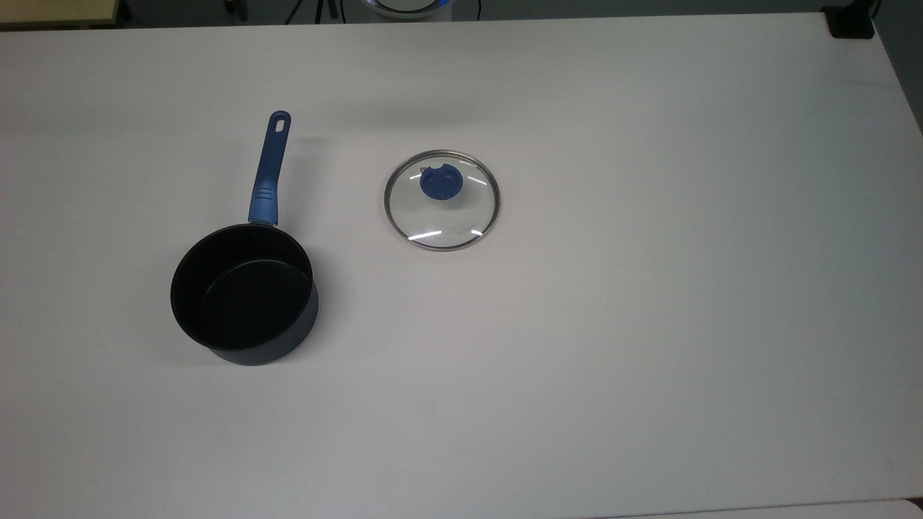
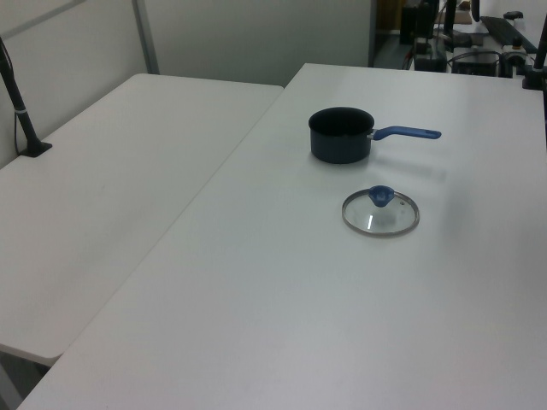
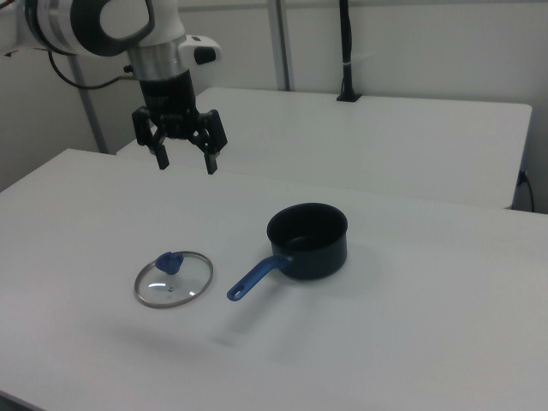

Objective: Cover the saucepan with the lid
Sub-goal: 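Move the gripper down over the glass lid's blue knob, then grasp the blue knob of the glass lid and lift it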

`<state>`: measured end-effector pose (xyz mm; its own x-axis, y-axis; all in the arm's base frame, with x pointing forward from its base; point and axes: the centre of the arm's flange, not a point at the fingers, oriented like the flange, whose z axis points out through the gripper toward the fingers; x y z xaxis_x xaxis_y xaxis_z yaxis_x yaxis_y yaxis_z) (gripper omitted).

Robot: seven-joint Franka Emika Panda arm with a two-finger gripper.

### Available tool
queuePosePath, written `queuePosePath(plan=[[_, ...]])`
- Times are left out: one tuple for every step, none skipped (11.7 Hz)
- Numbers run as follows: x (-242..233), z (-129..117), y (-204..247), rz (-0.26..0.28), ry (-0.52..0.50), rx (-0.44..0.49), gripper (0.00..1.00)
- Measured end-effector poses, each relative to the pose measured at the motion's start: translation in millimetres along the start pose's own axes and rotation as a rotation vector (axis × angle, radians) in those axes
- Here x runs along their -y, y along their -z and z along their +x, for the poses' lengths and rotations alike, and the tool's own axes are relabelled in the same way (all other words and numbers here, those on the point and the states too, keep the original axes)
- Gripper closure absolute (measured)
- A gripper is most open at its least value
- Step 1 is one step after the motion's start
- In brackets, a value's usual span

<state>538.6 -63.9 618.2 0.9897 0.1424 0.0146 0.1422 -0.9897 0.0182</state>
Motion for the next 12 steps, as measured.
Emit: queuePosePath(plan=[[0.9, -2.2, -8.2, 0.009, 0.058, 0.032, 0.0], [4.3, -2.8, -20.9, 0.017, 0.085, 0.058, 0.0], [13.8, -3.1, -38.5, 0.026, 0.106, 0.095, 0.0], [26.9, -2.6, -56.4, 0.033, 0.128, 0.126, 0.0], [44.8, 0.3, -77.1, 0.03, 0.114, 0.138, 0.0], [67.1, 5.5, -99.0, 0.019, 0.093, 0.127, 0.0], [96.5, 11.6, -127.2, 0.008, 0.075, 0.104, 0.0], [120.3, 15.8, -156.4, 0.004, 0.063, 0.098, 0.0], [133.9, 19.6, -185.5, 0.007, 0.062, 0.116, 0.0], [137.3, 25.7, -206.6, 0.013, 0.062, 0.126, 0.0], [136.5, 32.6, -223.3, 0.02, 0.06, 0.123, 0.0], [136.0, 38.5, -235.0, 0.024, 0.052, 0.111, 0.0]])
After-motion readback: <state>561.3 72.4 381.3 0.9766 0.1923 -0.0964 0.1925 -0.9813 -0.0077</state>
